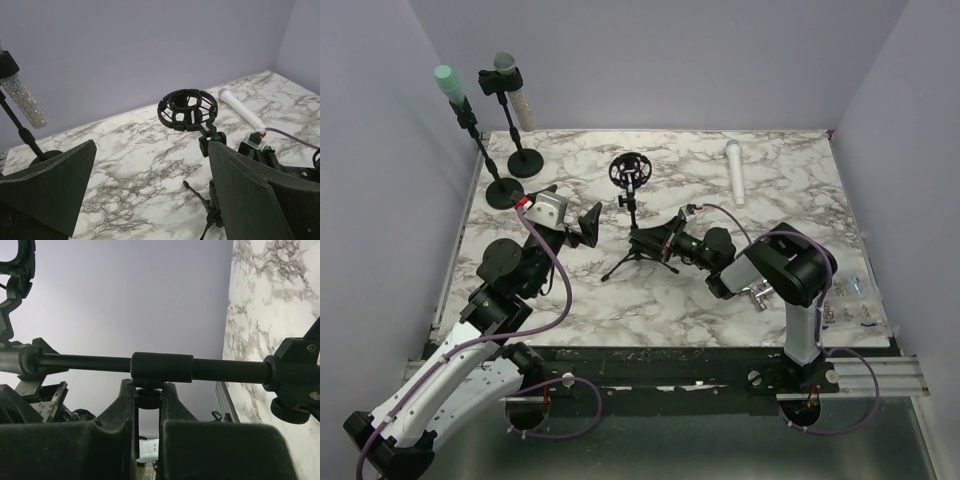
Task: Remove the microphone from the stand
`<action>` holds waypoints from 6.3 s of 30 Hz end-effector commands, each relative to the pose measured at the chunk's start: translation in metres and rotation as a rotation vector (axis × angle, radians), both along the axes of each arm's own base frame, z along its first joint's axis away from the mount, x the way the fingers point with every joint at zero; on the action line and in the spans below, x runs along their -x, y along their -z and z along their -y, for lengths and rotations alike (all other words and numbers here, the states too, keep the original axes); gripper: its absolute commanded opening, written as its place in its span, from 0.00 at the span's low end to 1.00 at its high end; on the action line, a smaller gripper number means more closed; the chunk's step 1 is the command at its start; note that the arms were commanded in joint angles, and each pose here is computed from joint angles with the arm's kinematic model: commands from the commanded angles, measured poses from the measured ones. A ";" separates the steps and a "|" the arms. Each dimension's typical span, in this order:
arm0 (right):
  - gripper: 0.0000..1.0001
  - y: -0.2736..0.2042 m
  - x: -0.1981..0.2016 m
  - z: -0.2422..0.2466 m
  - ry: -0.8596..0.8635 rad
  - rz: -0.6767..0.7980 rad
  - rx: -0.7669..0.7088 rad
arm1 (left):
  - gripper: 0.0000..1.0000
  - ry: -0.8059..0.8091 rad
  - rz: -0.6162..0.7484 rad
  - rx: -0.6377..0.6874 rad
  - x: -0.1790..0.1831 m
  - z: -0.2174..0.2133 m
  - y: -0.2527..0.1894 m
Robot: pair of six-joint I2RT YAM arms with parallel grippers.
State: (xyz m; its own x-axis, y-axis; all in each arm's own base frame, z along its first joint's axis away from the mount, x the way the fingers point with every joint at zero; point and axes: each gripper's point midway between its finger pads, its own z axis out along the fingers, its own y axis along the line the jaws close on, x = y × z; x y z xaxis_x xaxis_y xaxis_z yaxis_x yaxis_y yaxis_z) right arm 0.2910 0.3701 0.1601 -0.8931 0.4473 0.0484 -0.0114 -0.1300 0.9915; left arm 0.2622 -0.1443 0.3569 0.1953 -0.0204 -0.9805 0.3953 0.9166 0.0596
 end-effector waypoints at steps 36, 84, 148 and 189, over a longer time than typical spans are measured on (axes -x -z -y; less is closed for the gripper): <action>0.11 0.031 -0.023 0.037 0.506 0.788 1.856 | 0.97 0.011 0.002 -0.013 0.000 0.002 -0.002; 0.56 -0.021 -0.051 0.005 0.558 0.861 1.278 | 0.97 -0.005 0.014 0.000 0.003 -0.003 -0.007; 1.00 -0.034 -0.228 0.115 0.737 0.706 1.425 | 0.98 -0.111 0.013 0.006 -0.002 -0.022 -0.005; 1.00 -0.014 0.005 0.089 0.104 0.723 0.814 | 0.98 -0.560 -0.329 0.111 -0.197 -0.186 0.094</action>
